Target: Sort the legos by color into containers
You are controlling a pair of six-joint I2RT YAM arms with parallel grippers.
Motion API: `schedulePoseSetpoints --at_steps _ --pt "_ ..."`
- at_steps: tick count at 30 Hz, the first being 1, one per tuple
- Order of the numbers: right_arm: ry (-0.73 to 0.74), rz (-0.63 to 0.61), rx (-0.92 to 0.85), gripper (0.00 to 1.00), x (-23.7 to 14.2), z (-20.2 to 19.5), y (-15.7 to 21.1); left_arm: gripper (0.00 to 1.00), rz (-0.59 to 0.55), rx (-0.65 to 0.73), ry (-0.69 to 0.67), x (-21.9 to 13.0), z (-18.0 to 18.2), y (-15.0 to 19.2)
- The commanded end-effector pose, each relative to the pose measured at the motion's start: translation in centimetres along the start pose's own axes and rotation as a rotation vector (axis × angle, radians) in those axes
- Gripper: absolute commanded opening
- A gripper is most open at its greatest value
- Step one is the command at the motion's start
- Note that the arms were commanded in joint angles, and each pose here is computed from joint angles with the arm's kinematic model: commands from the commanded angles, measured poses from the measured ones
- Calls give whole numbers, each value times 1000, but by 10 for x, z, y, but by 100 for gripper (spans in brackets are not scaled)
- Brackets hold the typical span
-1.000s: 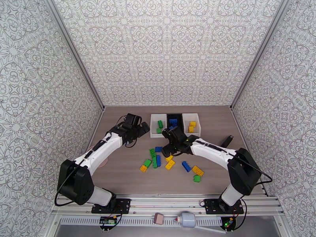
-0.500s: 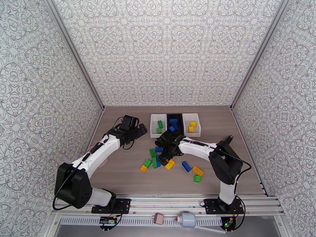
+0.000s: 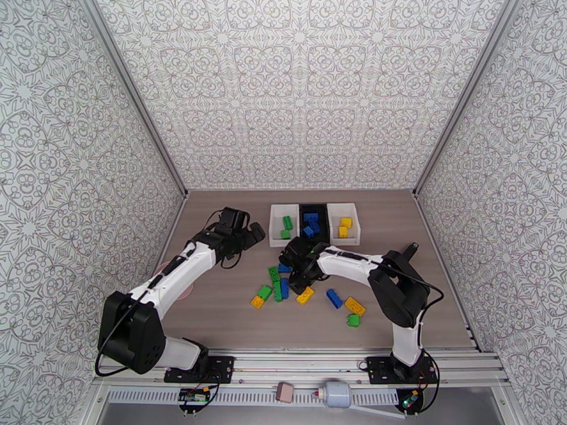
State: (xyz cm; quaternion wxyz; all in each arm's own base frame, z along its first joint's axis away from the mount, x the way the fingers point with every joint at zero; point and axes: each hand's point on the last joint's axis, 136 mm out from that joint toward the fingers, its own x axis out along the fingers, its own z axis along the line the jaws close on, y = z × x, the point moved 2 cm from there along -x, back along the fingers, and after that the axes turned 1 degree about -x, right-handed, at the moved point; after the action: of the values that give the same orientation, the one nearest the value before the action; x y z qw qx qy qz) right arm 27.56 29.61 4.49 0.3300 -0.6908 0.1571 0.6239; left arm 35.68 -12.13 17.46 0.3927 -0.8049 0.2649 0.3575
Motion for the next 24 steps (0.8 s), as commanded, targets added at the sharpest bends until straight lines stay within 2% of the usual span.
schedulePoseSetpoints --at_steps 1,6,13,20,24 --pt "21 -10 6 52 -4 -4 -5 100 -3 0 30 1 -6 -2" --pt "15 -42 15 47 -16 -4 -9 100 -6 14 46 1 -8 -2" --pt "19 -185 101 45 -48 -15 -12 100 -37 127 250 -9 -37 1" --pt "87 -413 366 43 -90 -69 -12 100 -113 390 353 -18 -65 14" --pt "136 -513 544 43 -111 -109 -7 100 -113 561 451 -26 -88 33"
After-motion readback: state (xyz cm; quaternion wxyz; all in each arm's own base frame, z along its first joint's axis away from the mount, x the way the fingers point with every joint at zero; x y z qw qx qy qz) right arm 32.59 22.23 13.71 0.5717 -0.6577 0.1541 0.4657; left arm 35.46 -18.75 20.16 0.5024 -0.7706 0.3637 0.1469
